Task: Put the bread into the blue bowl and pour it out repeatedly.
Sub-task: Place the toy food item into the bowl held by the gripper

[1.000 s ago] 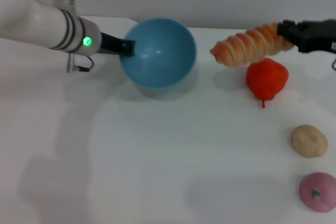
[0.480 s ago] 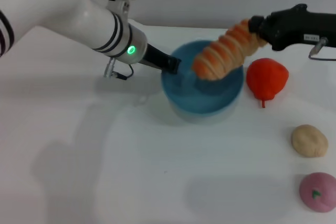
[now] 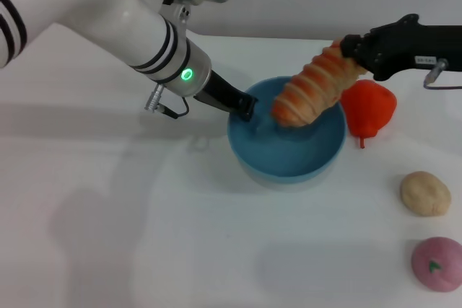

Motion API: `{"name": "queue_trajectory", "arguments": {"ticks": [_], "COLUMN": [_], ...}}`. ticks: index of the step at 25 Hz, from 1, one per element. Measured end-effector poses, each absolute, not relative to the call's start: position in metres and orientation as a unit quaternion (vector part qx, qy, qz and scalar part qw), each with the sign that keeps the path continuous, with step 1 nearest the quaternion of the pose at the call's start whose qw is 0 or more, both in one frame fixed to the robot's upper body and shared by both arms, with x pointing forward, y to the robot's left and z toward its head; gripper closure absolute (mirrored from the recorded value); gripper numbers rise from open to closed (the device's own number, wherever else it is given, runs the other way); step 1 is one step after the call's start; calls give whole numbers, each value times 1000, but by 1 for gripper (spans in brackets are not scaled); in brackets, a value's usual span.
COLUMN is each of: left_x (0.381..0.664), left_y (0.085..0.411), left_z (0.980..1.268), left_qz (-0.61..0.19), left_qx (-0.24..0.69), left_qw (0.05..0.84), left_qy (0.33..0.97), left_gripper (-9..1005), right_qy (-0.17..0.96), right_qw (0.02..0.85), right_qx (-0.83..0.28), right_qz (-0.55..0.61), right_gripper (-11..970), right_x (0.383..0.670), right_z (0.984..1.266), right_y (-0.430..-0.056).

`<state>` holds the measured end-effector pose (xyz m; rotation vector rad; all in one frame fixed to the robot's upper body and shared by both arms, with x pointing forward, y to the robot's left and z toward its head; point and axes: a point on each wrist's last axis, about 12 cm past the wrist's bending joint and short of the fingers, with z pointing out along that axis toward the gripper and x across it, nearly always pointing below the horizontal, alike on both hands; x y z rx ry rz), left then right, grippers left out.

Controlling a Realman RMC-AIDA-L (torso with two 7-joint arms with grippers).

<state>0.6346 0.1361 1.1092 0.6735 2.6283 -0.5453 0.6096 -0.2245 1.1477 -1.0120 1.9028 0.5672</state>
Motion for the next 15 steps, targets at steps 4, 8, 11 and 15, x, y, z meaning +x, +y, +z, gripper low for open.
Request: {"name": "queue_trajectory", "arguments": {"ticks": [4, 8, 11, 15], "left_x": [635, 635, 635, 636], "left_y": [133, 128, 127, 125], "left_z": [1111, 1114, 1116, 1117], "left_qz": [-196, -198, -198, -198], "left_qx": [243, 250, 254, 256], "left_qw": [186, 181, 178, 179], "left_qy": [932, 930, 930, 929], "left_gripper": [996, 996, 996, 996], "right_qy": [770, 789, 797, 797], "right_qw": [424, 382, 363, 363], "right_qx": [-417, -434, -440, -440], "right_qz": [231, 209, 198, 199], "right_gripper": [915, 884, 861, 830], "right_x": [610, 612, 613, 614], "right_z": [1147, 1143, 1141, 1143], "right_y": [-215, -205, -199, -195]}}
